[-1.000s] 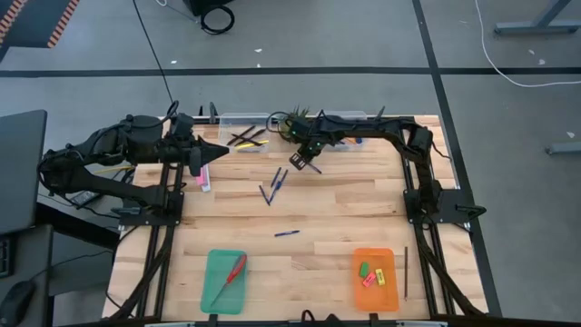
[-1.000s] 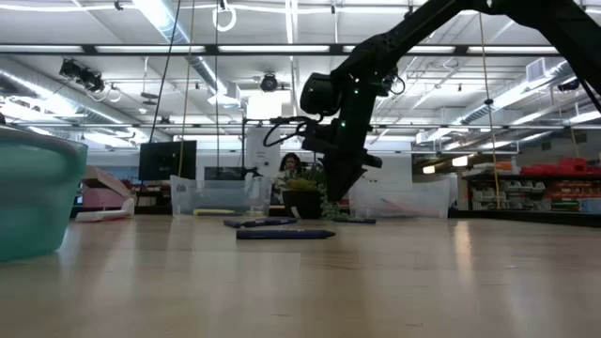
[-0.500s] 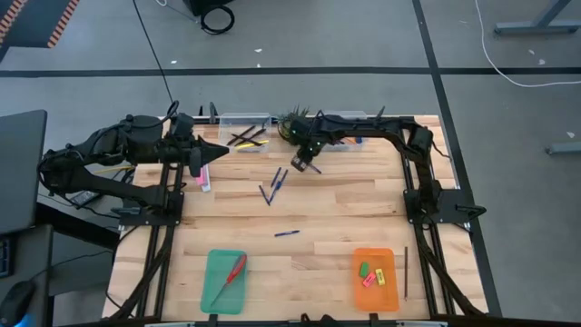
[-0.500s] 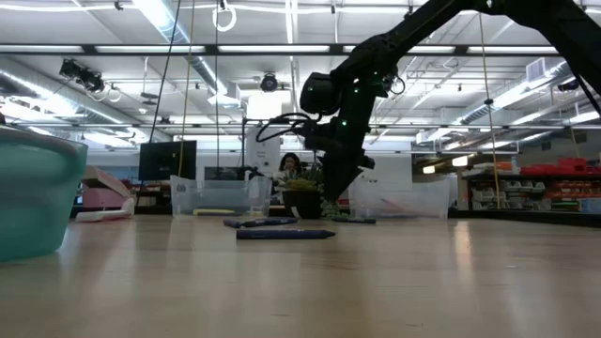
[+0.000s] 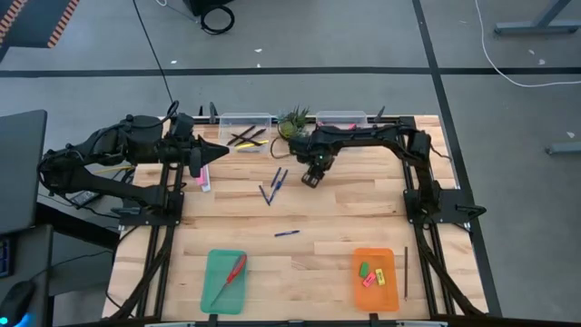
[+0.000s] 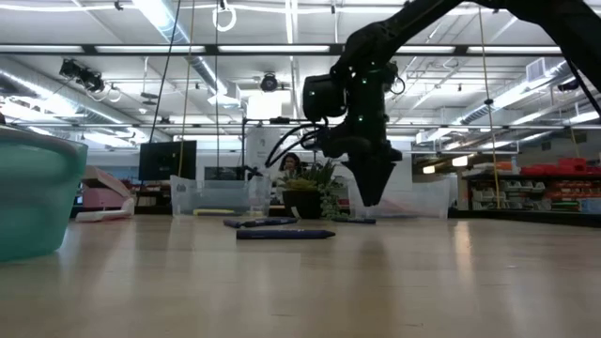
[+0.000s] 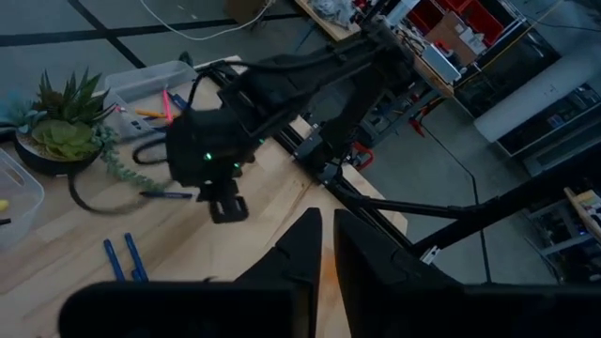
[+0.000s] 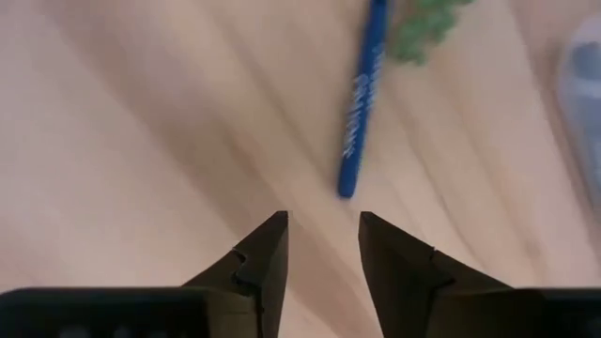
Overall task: Sort crayons/erasers/pens/pencils in bins
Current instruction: Put the blue crayon into the right transparent bin
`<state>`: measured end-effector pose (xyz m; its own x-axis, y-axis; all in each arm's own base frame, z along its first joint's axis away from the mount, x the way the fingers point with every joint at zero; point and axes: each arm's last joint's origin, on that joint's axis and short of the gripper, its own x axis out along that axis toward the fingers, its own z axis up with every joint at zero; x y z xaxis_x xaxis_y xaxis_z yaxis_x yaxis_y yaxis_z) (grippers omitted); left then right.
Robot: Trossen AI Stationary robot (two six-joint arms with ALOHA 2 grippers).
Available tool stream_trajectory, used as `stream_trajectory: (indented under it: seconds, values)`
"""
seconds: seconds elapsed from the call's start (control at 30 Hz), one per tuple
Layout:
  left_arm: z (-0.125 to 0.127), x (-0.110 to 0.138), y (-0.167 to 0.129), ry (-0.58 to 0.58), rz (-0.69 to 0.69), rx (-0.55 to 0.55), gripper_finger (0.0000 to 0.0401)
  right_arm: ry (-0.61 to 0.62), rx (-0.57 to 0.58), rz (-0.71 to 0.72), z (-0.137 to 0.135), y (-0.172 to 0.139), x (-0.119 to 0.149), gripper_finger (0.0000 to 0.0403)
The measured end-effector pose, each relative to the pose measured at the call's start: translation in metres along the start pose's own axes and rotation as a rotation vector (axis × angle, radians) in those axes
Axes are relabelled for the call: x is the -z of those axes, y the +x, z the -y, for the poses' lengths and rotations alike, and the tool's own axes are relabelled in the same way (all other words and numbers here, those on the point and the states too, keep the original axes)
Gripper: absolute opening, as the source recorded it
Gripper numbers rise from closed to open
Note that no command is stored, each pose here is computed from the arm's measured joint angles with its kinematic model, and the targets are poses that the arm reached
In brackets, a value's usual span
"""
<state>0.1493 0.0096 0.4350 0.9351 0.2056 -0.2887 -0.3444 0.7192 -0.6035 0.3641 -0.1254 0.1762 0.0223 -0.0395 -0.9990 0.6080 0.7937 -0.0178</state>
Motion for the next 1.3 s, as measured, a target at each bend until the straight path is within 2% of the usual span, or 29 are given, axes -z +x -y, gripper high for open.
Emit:
stream_trajectory:
  seconds: [0.17, 0.3, 0.53, 0.87, 1.1, 1.3]
  values:
    - [0.0, 0.0, 0.0, 0.0, 0.0, 0.0, 0.0044, 0.118, -0.042, 0.029, 0.013, 0.0, -0.008, 0.014]
    - [0.0, 0.0, 0.0, 0.0, 0.0, 0.0, 0.0045, 0.14, -0.045, 0.044, 0.018, 0.0, -0.011, 0.014]
    - [0.0, 0.0, 0.0, -0.012, 0.001, 0.001, 0.0046, 0.158, -0.024, 0.021, 0.018, 0.022, -0.017, 0.014]
    - [0.001, -0.001, 0.0, -0.043, 0.01, 0.01, 0.0047, 0.102, -0.003, 0.033, 0.01, 0.03, -0.018, 0.0123]
    - [0.001, -0.001, 0.0, -0.049, 0.013, 0.012, 0.0048, -0.003, 0.025, 0.01, -0.002, 0.035, -0.013, 0.008]
    - [0.001, -0.001, 0.0, -0.049, 0.014, 0.013, 0.0048, -0.043, 0.036, -0.045, -0.002, 0.036, -0.007, 0.0042]
